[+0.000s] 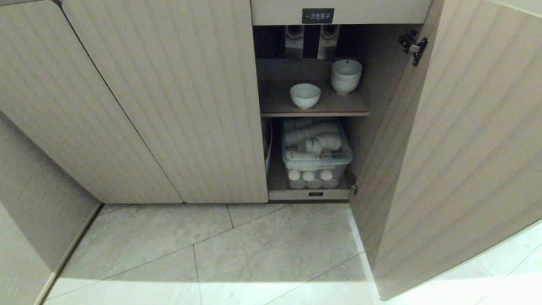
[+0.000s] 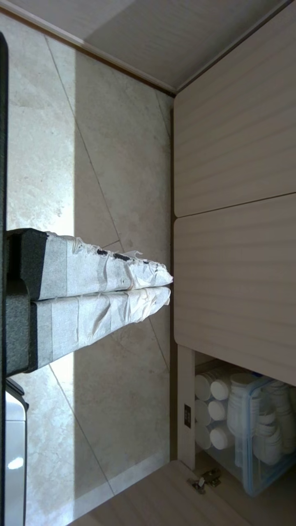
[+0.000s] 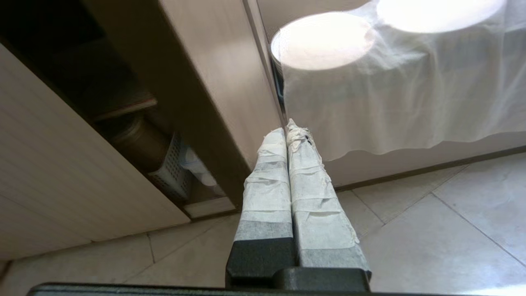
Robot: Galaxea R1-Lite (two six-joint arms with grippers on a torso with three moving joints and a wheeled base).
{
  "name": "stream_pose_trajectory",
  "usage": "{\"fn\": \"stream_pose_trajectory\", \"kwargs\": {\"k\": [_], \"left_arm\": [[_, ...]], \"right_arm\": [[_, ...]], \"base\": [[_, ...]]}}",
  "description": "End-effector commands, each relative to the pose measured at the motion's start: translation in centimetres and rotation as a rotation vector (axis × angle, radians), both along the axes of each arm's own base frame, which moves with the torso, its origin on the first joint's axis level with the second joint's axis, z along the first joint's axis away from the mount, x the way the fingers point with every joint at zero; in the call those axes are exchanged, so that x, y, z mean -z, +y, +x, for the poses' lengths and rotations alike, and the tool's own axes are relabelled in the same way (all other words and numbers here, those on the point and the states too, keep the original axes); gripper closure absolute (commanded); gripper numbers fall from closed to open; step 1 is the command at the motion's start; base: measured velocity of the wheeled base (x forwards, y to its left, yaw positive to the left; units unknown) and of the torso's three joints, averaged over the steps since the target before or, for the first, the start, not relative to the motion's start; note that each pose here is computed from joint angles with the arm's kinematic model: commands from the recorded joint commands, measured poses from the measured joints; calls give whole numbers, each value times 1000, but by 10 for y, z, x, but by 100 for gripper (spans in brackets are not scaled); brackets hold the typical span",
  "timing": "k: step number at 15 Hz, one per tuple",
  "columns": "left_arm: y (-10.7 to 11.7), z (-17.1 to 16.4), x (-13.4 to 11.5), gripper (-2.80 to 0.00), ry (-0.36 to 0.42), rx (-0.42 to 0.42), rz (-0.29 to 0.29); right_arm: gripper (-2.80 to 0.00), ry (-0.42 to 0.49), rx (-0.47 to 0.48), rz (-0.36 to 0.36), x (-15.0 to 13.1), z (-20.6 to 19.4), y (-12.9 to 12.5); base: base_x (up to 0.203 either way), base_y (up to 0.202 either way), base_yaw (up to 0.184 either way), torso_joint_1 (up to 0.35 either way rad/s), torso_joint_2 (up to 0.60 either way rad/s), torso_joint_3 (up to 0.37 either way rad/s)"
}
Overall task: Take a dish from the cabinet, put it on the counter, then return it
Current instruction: Close the cabinet door
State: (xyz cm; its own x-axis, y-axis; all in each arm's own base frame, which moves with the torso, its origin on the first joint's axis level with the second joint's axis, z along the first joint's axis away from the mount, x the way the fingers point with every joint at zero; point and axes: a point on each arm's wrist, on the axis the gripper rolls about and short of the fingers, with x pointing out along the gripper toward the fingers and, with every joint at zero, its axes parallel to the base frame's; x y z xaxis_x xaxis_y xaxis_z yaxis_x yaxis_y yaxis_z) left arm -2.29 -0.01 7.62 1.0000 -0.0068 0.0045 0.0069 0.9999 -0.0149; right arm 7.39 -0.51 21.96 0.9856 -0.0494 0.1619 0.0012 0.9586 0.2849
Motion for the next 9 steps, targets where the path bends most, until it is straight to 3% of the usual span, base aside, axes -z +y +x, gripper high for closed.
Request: {"fn": "stream_pose_trajectory", "kwargs": {"k": [1, 9], "left_arm": [[0, 0, 0, 0, 0, 0, 0], [0, 0, 0, 0, 0, 1, 0]], "right_arm": [[0, 13, -3, 13, 1, 7, 0], [0, -5, -114, 35, -1, 7, 3]], "base": [[0, 0, 0, 0, 0, 0], [0, 0, 0, 0, 0, 0]]}}
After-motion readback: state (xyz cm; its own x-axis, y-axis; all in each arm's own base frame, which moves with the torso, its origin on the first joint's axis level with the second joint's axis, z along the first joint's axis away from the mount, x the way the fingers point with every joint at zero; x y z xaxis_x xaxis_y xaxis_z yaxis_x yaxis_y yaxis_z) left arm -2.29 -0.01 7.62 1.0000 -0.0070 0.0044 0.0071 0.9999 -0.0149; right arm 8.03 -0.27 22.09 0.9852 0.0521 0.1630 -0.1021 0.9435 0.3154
